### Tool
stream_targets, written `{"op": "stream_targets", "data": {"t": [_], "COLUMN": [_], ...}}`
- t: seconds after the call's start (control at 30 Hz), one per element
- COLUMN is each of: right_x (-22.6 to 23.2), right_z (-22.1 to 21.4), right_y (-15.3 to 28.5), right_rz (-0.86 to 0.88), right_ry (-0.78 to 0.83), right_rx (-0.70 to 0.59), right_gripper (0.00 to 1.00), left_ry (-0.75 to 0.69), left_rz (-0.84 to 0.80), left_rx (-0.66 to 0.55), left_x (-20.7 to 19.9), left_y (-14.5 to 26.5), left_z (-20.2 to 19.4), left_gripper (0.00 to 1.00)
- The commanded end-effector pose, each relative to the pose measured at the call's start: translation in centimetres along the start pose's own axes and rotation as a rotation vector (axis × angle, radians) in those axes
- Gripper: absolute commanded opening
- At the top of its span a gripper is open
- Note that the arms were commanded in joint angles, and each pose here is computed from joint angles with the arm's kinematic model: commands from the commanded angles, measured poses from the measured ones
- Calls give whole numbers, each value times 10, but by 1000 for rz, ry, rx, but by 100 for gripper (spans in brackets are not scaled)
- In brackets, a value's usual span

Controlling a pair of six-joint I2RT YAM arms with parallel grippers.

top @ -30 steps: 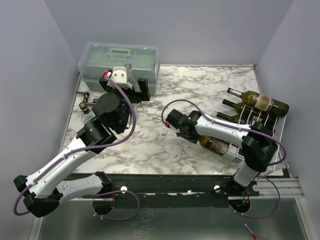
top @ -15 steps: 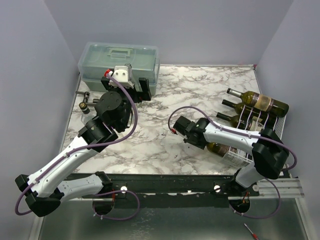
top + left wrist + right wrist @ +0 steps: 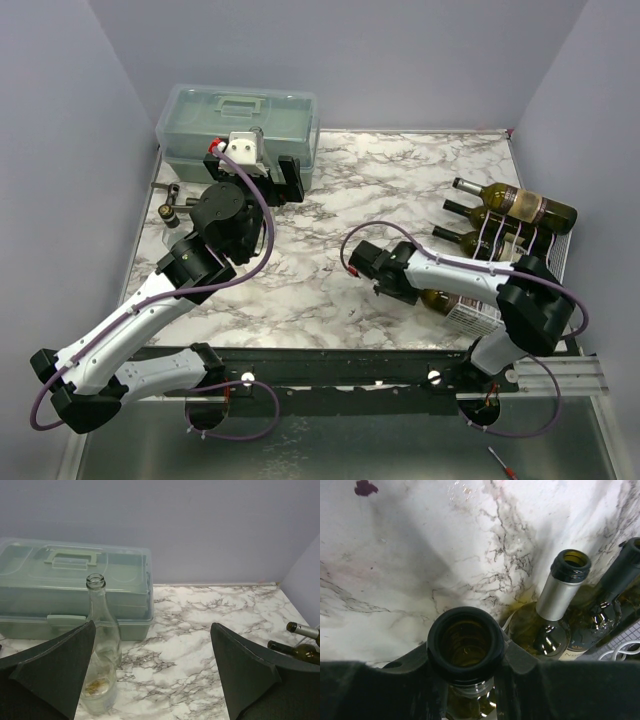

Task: Put the wine bottle on the wine rack

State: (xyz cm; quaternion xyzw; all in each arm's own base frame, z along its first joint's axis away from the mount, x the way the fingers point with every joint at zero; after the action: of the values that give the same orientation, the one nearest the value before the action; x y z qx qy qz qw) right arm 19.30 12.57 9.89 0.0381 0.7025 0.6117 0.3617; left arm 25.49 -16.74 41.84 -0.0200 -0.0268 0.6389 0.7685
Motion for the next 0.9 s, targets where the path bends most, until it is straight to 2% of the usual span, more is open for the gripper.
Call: {"op": "stream_targets", "data": {"t": [0.0,0.13,0.3,0.53,0.67,0.87], "right_x": [-10,-13,-5,-6,-7,-4], "right_z": [-25,-36,-42,-47,-47,-51], "right_y": [1,-7,-7,-9,-8,-7], "right_rz": [-76,-136,-74,-90,-102,-76], "right_ry": [130,151,142,144,115,92], "right_rx": [159,177,142,92,51,15], "right_gripper": [1,1,1,1,20,38], "left_ry": [10,12,14,14,14,13], "left_rz": [-12,-13,-15,-15,-17,-13], "left_rx": [-8,-8,-9,-9,-8,-7], "left_x": [1,0,0,0,0,0], "left_y": [2,2,2,2,2,1], "left_z": [8,8,8,8,8,7], "left_gripper": [99,99,99,99,99,99]}}
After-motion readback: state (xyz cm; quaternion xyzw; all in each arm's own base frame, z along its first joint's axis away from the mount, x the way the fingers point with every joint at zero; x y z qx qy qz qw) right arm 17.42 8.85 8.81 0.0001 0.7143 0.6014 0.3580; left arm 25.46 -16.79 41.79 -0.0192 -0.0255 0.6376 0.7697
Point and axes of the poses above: each gripper's point midway between its finger pads, its own y axis back along the fingers, its own x axis along the line the jaws close on, z = x × y, the point moved 4 cm from there along y, back along the fingers, and after that the axes turned 10 degrees about -y, right-handed, at the moved point
